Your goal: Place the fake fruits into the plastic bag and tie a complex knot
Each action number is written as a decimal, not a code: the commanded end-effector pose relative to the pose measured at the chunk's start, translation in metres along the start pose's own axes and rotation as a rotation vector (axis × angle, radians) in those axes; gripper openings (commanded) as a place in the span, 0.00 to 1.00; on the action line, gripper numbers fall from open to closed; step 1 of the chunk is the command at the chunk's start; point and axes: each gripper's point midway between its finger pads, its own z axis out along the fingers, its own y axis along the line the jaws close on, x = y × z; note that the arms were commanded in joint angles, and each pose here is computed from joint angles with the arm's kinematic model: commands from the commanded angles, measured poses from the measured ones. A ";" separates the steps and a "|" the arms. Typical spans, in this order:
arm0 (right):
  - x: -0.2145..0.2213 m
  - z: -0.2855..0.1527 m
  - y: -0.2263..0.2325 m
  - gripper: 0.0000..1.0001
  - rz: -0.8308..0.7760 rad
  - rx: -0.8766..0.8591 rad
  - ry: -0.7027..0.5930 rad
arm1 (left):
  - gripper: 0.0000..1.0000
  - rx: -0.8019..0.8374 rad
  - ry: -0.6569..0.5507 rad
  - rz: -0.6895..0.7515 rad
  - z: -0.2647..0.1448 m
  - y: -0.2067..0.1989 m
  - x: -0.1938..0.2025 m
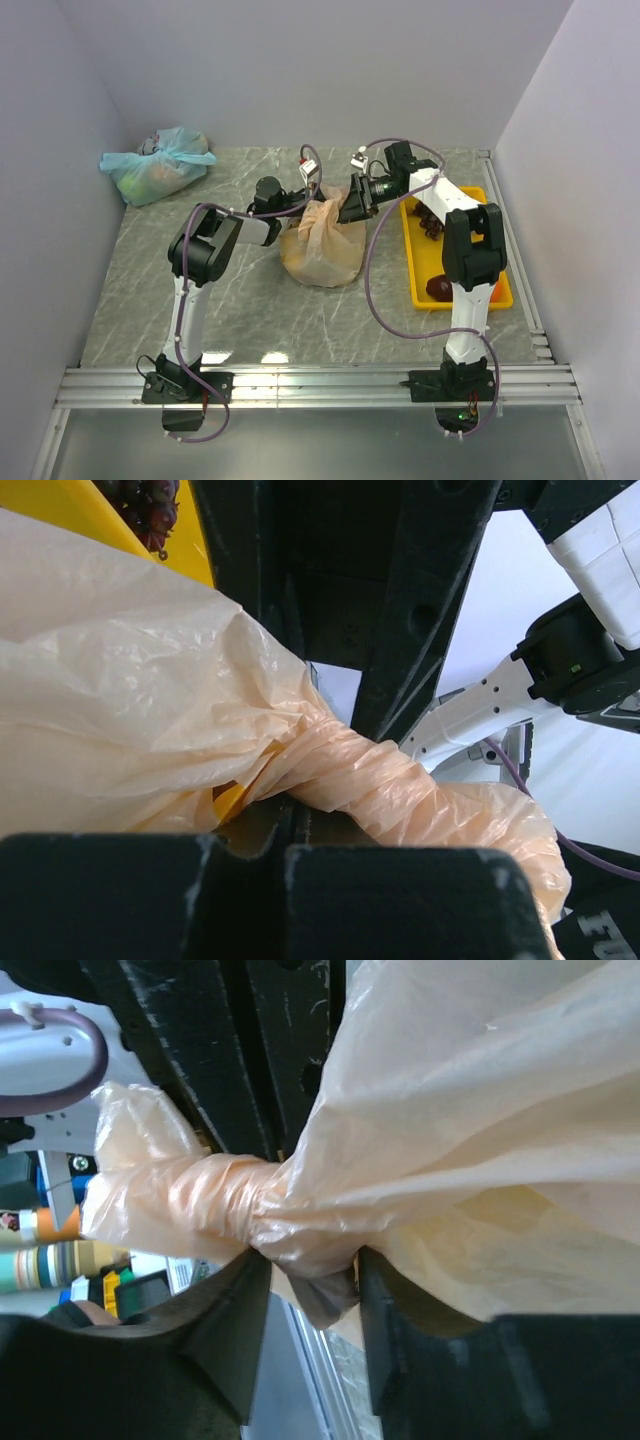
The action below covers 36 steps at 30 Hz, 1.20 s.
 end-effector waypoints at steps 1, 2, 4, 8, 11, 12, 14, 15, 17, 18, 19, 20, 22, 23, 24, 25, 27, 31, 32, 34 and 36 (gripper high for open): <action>-0.005 0.001 0.003 0.40 -0.047 0.023 0.001 | 0.01 0.062 0.016 0.121 0.006 -0.023 -0.003; -0.007 -0.001 0.001 0.26 -0.045 0.032 -0.007 | 0.01 0.062 0.015 0.124 0.004 -0.023 -0.004; -0.010 -0.002 0.001 0.16 -0.027 0.024 -0.019 | 0.01 0.067 0.017 0.125 0.003 -0.025 -0.001; -0.019 -0.012 0.005 0.36 0.018 -0.016 -0.050 | 0.00 0.056 0.025 0.120 0.000 -0.021 0.004; -0.024 -0.016 0.013 0.46 0.008 -0.052 -0.058 | 0.01 0.059 0.030 0.123 0.001 -0.021 0.006; -0.025 -0.015 0.014 0.47 0.021 -0.064 -0.059 | 0.00 0.057 0.030 0.123 0.001 -0.020 0.005; -0.024 -0.015 0.018 0.49 0.054 -0.087 -0.058 | 0.01 0.056 0.035 0.129 0.001 -0.020 0.006; -0.026 -0.015 0.018 0.49 0.044 -0.090 -0.066 | 0.01 0.056 0.035 0.133 0.001 -0.020 0.005; -0.027 -0.015 0.019 0.46 0.050 -0.090 -0.071 | 0.00 0.053 0.035 0.134 0.001 -0.019 0.006; -0.028 -0.015 0.019 0.44 0.049 -0.087 -0.073 | 0.01 0.054 0.034 0.137 0.000 -0.019 0.006; -0.028 -0.014 0.017 0.37 0.055 -0.081 -0.073 | 0.00 0.054 0.034 0.137 0.001 -0.019 0.006; -0.028 -0.014 0.016 0.33 0.043 -0.078 -0.071 | 0.01 0.055 0.031 0.140 0.000 -0.020 0.005; -0.024 -0.011 0.012 0.30 0.056 -0.063 -0.056 | 0.01 0.056 0.033 0.145 0.002 -0.021 0.004; -0.025 -0.010 0.013 0.30 0.032 -0.061 -0.051 | 0.01 0.055 0.034 0.143 0.002 -0.020 0.004; -0.022 -0.009 0.012 0.31 0.045 -0.050 -0.039 | 0.01 0.055 0.032 0.146 0.001 -0.020 0.003; -0.020 -0.008 0.010 0.33 0.047 -0.048 -0.027 | 0.01 0.056 0.033 0.149 0.002 -0.022 0.002; -0.016 -0.006 0.012 0.32 0.024 -0.042 -0.006 | 0.01 0.054 0.034 0.146 0.003 -0.021 0.002; -0.010 -0.005 0.010 0.28 0.006 -0.031 0.022 | 0.03 0.038 0.031 0.143 0.004 -0.018 0.000; -0.010 -0.005 0.010 0.23 -0.013 -0.030 0.029 | 0.04 0.035 0.029 0.144 0.004 -0.019 -0.001; -0.009 -0.006 0.008 0.00 -0.014 -0.032 0.036 | 0.05 0.033 0.023 0.150 0.004 -0.020 -0.003; -0.011 -0.007 0.009 0.00 -0.029 -0.030 0.035 | 0.09 0.031 0.024 0.147 0.004 -0.021 -0.004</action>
